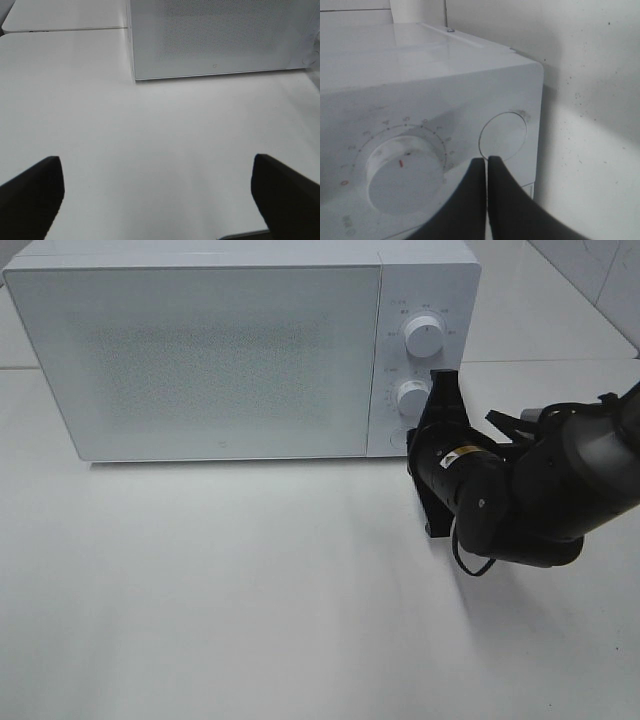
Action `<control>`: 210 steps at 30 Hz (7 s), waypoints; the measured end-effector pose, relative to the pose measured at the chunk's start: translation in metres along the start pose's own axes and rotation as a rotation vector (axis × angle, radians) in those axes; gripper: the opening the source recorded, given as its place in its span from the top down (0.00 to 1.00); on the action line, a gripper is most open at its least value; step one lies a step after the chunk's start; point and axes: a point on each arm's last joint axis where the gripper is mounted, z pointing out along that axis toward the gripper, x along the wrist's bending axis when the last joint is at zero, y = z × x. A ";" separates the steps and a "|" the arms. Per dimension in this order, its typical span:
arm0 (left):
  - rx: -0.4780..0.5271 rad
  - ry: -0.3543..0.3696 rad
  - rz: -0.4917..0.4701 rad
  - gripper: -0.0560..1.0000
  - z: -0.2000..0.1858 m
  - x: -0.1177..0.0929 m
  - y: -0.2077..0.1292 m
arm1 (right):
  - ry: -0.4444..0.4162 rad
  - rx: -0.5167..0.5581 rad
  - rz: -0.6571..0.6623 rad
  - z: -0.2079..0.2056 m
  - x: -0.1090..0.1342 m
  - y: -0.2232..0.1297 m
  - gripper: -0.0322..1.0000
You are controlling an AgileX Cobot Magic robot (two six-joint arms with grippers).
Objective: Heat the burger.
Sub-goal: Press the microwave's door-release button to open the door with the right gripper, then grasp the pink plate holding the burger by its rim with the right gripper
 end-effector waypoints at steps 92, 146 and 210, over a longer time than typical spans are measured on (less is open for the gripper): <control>0.000 0.000 0.000 0.07 0.000 0.000 0.000 | -0.026 -0.142 0.123 0.059 0.000 -0.016 0.97; 0.000 0.000 0.000 0.07 0.000 0.000 0.000 | -0.207 0.613 -1.313 -0.051 0.046 -0.008 0.95; 0.000 0.000 0.000 0.07 0.000 0.000 0.000 | 0.515 0.708 -3.183 -0.068 0.121 -0.050 0.13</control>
